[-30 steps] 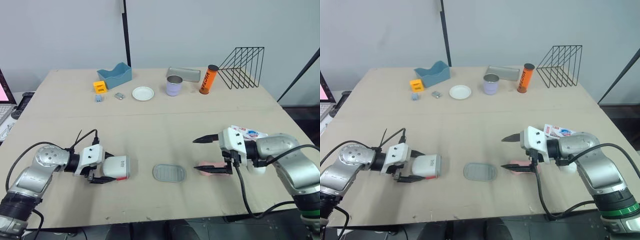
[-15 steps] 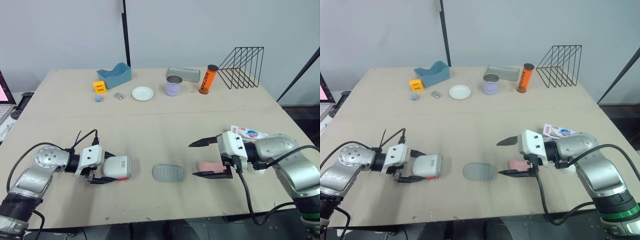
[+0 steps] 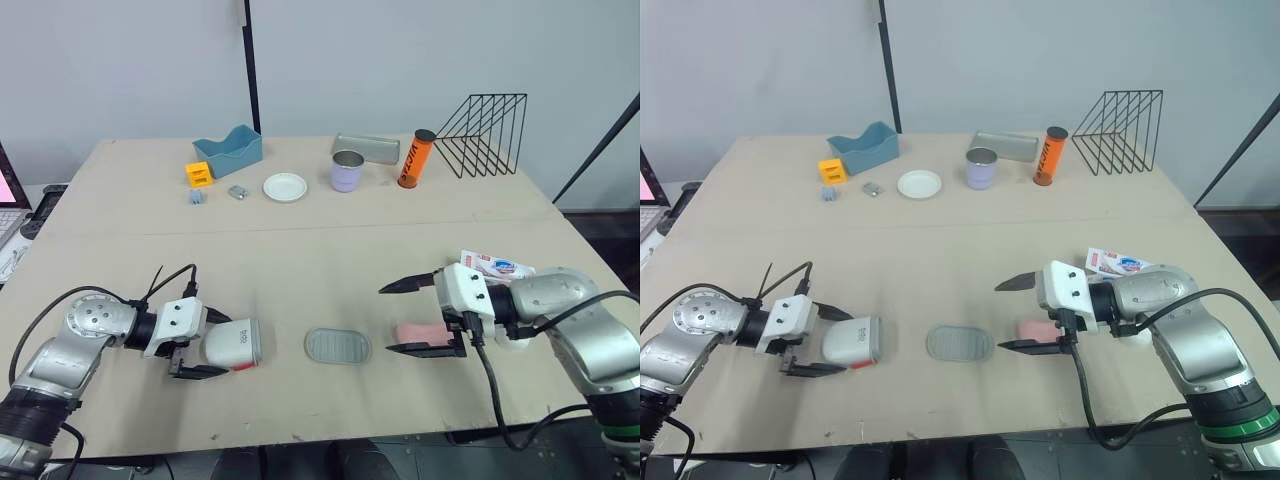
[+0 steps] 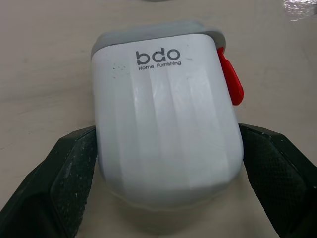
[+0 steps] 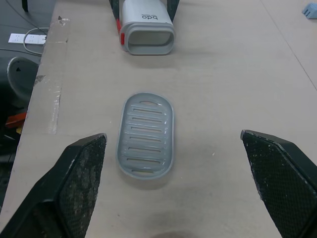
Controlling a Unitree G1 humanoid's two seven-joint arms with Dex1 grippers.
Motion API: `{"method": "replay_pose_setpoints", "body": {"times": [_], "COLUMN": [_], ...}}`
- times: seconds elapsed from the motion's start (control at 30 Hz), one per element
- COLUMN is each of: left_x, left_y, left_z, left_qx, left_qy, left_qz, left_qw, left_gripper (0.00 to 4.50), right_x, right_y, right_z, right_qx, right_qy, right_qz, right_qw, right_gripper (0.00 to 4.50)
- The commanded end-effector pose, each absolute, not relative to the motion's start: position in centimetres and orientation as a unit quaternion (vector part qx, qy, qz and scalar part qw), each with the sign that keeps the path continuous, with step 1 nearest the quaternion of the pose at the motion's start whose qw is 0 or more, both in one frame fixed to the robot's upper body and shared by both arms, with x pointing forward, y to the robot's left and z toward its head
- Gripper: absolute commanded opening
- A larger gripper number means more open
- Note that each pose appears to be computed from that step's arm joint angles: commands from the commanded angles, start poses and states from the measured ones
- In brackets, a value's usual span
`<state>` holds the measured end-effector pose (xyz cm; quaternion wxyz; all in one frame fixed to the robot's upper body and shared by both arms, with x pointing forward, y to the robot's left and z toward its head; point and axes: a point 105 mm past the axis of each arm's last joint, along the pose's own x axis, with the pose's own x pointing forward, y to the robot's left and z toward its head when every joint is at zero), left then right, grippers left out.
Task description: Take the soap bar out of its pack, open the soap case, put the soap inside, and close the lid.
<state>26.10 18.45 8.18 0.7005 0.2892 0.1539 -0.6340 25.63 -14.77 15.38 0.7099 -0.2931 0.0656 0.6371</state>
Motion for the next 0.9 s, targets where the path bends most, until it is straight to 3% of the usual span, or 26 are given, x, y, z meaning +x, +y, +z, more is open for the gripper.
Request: {"method": "replay_pose_setpoints", "body": {"times": [0.03,0.43,0.67,0.9], "left_x": [26.3,25.6,25.6,25.1], "left_y": [18.8,20.3,17.4,13.7], "left_z": [9.6,11.8,16.9,17.8], "left_qx": [0.288,0.288,0.233,0.208], "left_qy": [0.131,0.135,0.061,0.046], "left_qz": [-0.628,-0.593,-0.598,-0.623], "left_qw": [0.711,0.739,0.765,0.753], "left_gripper": [4.50,4.50,4.50,4.50], "right_x": [25.8,26.0,26.7,27.5], "right_y": [-14.9,-15.0,-15.8,-16.7], "right_z": [16.0,16.1,16.3,16.7], "right_qx": [-0.309,-0.309,-0.315,-0.327], "right_qy": [0.055,0.054,0.059,0.070], "right_qz": [0.633,0.633,0.621,0.595], "right_qw": [0.708,0.708,0.715,0.730], "right_gripper": [4.50,4.50,4.50,4.50]}}
